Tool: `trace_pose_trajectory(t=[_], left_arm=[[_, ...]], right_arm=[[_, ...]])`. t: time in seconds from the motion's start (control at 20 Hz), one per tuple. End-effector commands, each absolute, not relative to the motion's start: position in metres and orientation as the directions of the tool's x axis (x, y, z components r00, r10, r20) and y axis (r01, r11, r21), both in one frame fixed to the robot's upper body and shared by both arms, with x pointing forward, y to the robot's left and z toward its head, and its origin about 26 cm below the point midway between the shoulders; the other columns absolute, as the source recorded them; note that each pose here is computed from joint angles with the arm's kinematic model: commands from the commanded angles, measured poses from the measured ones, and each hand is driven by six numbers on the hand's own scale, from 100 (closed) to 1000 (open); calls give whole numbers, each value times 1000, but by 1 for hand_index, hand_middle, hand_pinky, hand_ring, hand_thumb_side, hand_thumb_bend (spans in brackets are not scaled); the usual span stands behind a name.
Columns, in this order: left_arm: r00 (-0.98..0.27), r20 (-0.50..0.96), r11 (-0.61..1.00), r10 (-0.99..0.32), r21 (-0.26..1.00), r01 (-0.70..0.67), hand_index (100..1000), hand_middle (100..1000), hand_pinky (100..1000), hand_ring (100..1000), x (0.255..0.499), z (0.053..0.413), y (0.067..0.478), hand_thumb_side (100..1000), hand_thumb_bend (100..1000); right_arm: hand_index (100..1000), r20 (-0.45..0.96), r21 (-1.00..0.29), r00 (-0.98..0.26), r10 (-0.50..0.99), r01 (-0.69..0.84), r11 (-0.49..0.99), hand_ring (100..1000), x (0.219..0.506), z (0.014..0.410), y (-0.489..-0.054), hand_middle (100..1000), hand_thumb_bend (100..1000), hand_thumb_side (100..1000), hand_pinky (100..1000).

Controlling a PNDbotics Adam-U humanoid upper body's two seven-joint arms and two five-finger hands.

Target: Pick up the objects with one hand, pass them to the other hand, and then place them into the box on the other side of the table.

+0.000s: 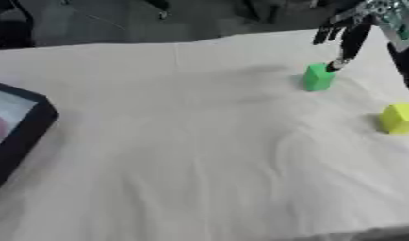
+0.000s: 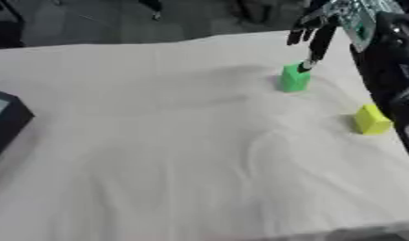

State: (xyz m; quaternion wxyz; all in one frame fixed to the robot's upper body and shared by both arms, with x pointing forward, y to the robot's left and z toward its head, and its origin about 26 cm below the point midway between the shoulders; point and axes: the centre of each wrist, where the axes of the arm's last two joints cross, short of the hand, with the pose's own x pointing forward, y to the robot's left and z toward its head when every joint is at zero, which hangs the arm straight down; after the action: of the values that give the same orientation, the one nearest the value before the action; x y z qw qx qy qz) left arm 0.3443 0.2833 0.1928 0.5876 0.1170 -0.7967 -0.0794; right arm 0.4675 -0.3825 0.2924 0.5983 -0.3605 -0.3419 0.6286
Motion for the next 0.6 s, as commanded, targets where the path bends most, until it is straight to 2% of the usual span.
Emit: trace_pose_trajectory(t=[0.05,0.25,0.6], left_arm=[[-306,913,963,-269,246,-114,812,725,776,731,342,200,283,626,235],[-306,915,965,-262,241,-106,811,723,776,730,341,199,280,626,236],[-312,916,967,-254,234,-99,809,716,775,726,341,199,277,625,233]], right_arm=[[872,-78,-869,7,997,-491,-65,942,465,304,-389,877,444,100,908],[876,-101,-862,34,994,-502,-70,941,468,293,-388,880,481,100,903],[878,-113,-870,83,990,-490,-58,924,473,270,-392,871,484,100,894]])
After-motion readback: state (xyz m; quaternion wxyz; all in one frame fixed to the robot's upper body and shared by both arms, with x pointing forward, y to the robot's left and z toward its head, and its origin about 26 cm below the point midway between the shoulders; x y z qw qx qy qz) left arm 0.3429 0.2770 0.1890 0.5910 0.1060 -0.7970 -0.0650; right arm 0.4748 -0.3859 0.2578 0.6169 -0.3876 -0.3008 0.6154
